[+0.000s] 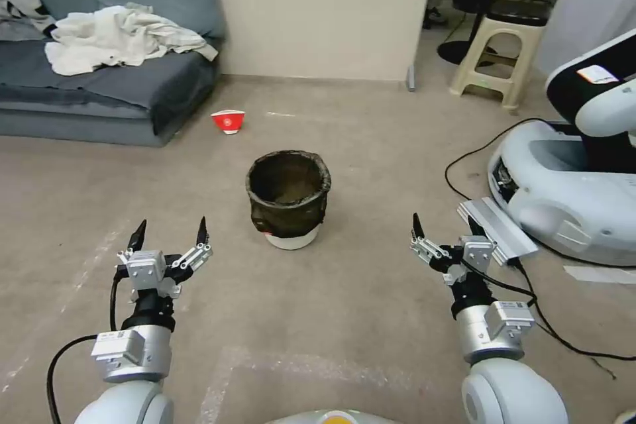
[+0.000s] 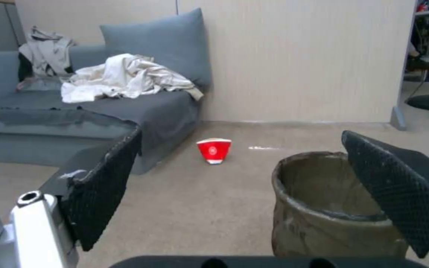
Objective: Pick up the trash can from the floor.
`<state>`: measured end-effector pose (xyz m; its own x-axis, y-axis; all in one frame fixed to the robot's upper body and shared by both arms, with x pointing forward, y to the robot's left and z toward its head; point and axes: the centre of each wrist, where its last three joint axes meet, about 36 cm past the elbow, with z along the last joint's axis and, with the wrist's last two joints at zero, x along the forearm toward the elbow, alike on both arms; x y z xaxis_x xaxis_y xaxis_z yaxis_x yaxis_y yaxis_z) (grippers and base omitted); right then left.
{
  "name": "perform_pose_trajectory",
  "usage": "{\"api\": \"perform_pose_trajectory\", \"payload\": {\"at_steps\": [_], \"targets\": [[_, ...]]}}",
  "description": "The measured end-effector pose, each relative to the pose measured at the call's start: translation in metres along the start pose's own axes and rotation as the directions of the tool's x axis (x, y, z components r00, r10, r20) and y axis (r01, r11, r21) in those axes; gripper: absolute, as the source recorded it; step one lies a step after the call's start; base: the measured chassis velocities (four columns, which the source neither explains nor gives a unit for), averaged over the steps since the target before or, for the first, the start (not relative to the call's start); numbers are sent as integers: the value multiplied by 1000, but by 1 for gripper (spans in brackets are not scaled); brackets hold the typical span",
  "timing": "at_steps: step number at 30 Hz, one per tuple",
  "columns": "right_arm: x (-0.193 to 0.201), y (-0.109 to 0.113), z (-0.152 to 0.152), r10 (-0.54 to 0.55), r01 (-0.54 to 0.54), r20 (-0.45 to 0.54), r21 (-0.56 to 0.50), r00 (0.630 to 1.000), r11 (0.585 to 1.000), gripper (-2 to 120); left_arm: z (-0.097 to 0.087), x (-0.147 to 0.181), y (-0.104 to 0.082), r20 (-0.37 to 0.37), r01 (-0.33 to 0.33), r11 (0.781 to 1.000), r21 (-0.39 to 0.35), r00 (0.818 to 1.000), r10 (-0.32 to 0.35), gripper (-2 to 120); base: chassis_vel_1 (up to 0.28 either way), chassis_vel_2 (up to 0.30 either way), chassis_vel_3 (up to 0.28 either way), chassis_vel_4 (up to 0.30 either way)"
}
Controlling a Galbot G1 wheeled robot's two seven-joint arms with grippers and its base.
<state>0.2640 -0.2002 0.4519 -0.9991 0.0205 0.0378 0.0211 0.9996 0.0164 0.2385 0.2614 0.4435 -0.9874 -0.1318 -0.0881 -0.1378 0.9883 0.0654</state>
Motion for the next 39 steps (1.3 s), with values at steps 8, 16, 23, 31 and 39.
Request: {"api": "perform_pose_trajectory", "payload": {"at_steps": [8,16,23,31,39], "targets": [[0,1,0,-1,1,0,-3,1000,1000,100,-1,0,0,2,-1,1000,-2,1000,1,100,0,0,0,0],[0,1,0,0,0,1,-4,1000,1000,100,-2,-1,1,4,-2,1000,5,1000,2,100,-101,92,87,-95],[0,1,1,2,-2,0,-5,1000,1000,100,-3,-2,0,6,-5,1000,7,1000,5,100,-199,202,195,-213],[0,2,2,3,-3,0,-5,1000,1000,100,-3,-3,0,7,-7,1000,10,1000,7,100,-184,192,193,-189],[-1,2,3,3,-3,0,-4,1000,1000,100,-3,-4,0,3,-6,1000,11,1000,6,100,-169,202,178,-173]]}}
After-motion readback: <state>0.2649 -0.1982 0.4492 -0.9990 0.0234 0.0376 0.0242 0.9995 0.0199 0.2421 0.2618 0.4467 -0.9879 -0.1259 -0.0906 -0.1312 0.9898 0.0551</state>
